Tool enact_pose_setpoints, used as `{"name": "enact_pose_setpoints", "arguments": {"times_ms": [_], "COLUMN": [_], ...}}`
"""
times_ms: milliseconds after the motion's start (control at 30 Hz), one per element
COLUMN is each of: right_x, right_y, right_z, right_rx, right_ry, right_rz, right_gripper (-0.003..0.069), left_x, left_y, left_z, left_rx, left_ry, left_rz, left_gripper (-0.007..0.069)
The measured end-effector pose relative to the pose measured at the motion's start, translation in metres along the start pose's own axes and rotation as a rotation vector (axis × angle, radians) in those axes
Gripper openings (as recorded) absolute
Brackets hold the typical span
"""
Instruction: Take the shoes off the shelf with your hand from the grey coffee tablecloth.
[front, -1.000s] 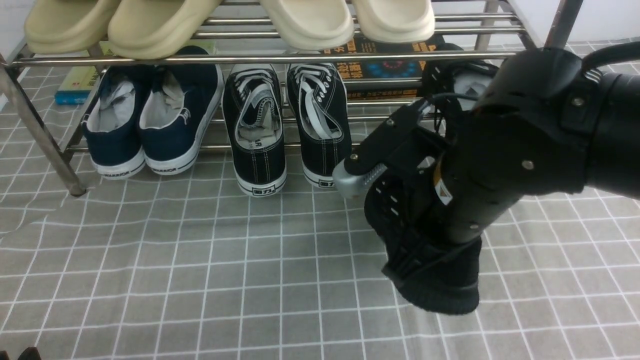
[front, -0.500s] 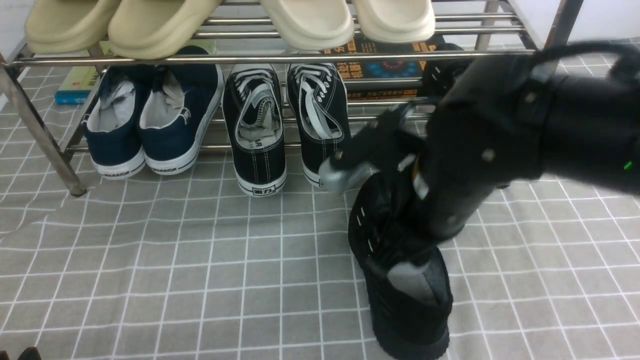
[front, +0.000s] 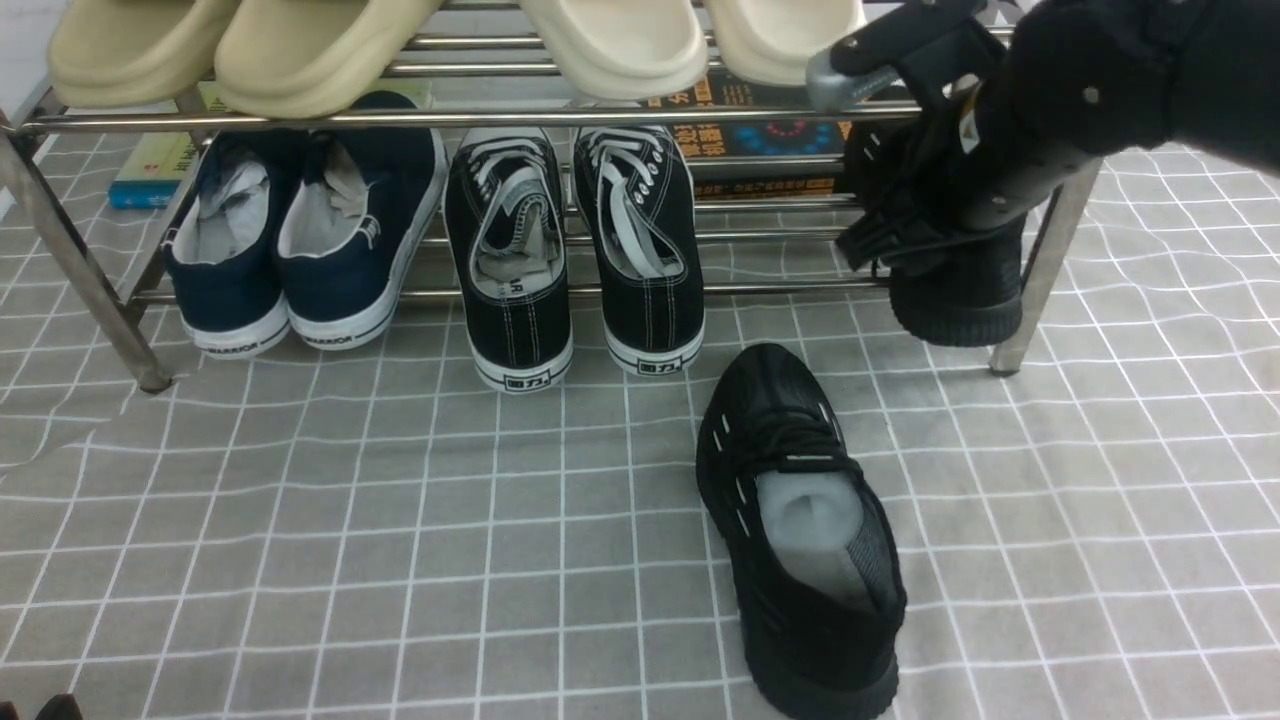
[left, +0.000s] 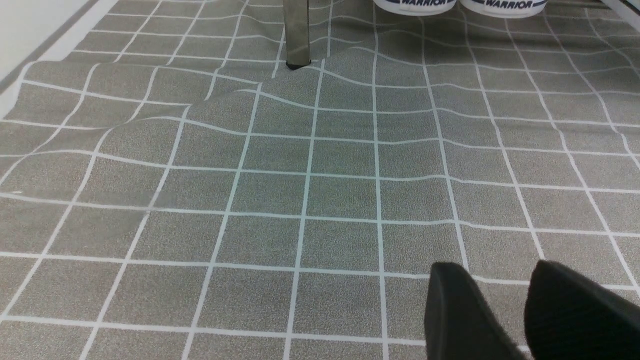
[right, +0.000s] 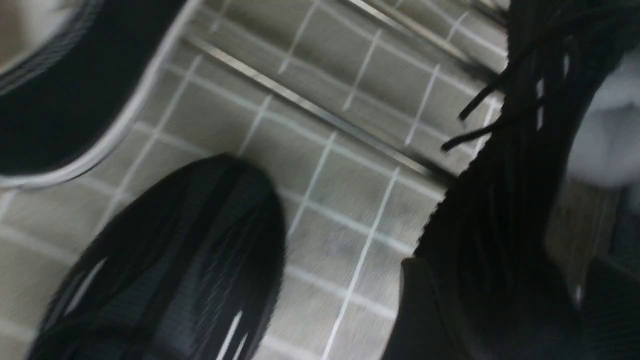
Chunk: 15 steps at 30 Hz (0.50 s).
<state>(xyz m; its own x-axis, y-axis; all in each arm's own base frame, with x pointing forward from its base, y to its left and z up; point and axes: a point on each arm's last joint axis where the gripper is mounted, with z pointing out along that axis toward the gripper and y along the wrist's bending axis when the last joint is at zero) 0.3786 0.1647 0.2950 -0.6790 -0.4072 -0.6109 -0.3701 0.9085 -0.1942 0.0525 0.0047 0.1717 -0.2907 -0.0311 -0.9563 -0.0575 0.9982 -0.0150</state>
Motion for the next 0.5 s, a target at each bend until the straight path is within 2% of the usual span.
{"name": "enact_pose_setpoints", "arguments": {"times_ms": [200,267,367,433,500], "right_x": [0.003,0.006,0.008,0.008,0.012], "right_y": [-0.007,-0.007,-0.007,-0.005,0.001], "right_z": [0.034,0.045,0.048,0.038,0.025], "right_rx": [0.044,0.053,0.052,0.042,0.017], "right_ry": [-0.006,0.005,0.025,0.063,0.119], "right_rz": [-0.053,-0.072,-0.070,-0.043,-0.012], "right_gripper": [0.0430,0.0400,0.0250,0.0074,0.0013], "left_x": [0.000,0.000,0.000,0.000,0.000], "left_y": [0.000,0.000,0.000,0.000,0.000], "left_z": [0.000,0.000,0.000,0.000,0.000], "left_rx": [0.000,0.000,0.000,0.000,0.000], "left_ry": [0.000,0.000,0.000,0.000,0.000], "left_rz": [0.000,0.000,0.000,0.000,0.000], "left_gripper": [0.0240,0.0240,0.0240,0.0240,0.0240]}}
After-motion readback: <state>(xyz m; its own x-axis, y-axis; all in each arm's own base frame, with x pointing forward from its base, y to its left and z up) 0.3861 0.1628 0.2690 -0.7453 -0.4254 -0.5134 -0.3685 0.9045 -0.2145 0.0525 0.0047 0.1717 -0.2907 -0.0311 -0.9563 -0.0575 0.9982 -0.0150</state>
